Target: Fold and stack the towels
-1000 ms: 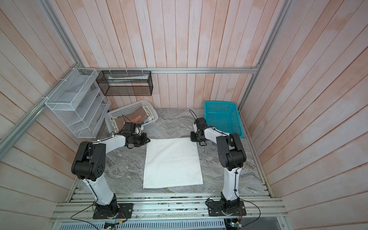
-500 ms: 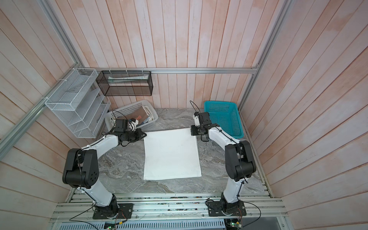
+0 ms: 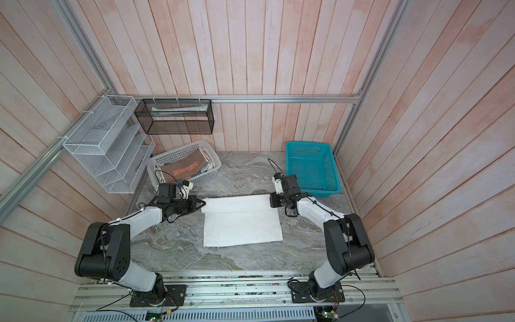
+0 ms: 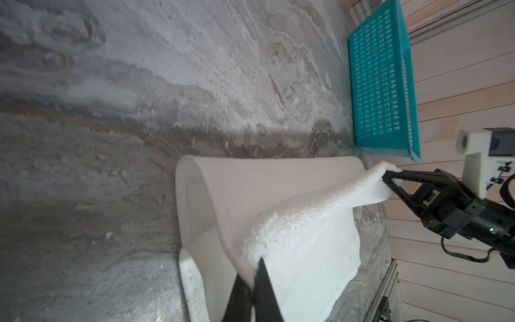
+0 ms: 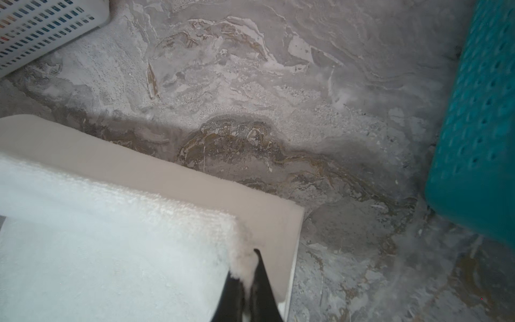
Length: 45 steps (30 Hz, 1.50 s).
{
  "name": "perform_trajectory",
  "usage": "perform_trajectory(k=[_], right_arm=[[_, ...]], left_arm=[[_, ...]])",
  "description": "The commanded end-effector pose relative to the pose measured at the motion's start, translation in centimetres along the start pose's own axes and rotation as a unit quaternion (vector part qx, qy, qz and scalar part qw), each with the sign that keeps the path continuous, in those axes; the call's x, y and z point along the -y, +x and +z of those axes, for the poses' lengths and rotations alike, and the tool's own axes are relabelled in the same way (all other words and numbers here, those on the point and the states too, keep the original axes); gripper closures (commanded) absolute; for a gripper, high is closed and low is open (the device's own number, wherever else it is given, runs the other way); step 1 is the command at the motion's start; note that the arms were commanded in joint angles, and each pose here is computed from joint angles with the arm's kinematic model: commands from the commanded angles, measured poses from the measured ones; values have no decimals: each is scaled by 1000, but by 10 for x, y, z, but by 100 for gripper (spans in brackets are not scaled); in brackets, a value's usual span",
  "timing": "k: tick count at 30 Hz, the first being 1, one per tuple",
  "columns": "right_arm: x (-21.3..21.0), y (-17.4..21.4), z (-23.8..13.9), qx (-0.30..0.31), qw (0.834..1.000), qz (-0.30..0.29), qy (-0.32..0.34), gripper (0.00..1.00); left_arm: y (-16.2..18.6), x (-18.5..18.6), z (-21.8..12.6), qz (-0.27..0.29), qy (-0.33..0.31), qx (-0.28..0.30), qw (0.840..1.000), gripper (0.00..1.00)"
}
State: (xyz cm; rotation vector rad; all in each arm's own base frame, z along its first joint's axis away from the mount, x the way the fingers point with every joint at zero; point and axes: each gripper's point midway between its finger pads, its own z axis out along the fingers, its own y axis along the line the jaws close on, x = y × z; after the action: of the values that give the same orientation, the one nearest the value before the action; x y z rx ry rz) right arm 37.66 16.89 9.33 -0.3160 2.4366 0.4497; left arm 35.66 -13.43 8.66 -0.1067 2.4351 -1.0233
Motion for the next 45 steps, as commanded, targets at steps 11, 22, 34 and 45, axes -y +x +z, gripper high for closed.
perform_trajectory(k=[11,22,34,45], right_arm=[[-12,53,-34,-14,998,40,-36,81],[-10,89,-89,16,980,196,-29,49],[-8,86,-45,-92,980,178,-17,51],[-6,97,-25,-141,975,170,-17,61]], left_arm=[[58,14,-24,-19,-5,13,1000,91],[99,-1,-67,-82,-74,42,993,62],[73,22,-45,-95,-44,-12,994,53],[88,16,-23,-91,-23,-58,994,56]])
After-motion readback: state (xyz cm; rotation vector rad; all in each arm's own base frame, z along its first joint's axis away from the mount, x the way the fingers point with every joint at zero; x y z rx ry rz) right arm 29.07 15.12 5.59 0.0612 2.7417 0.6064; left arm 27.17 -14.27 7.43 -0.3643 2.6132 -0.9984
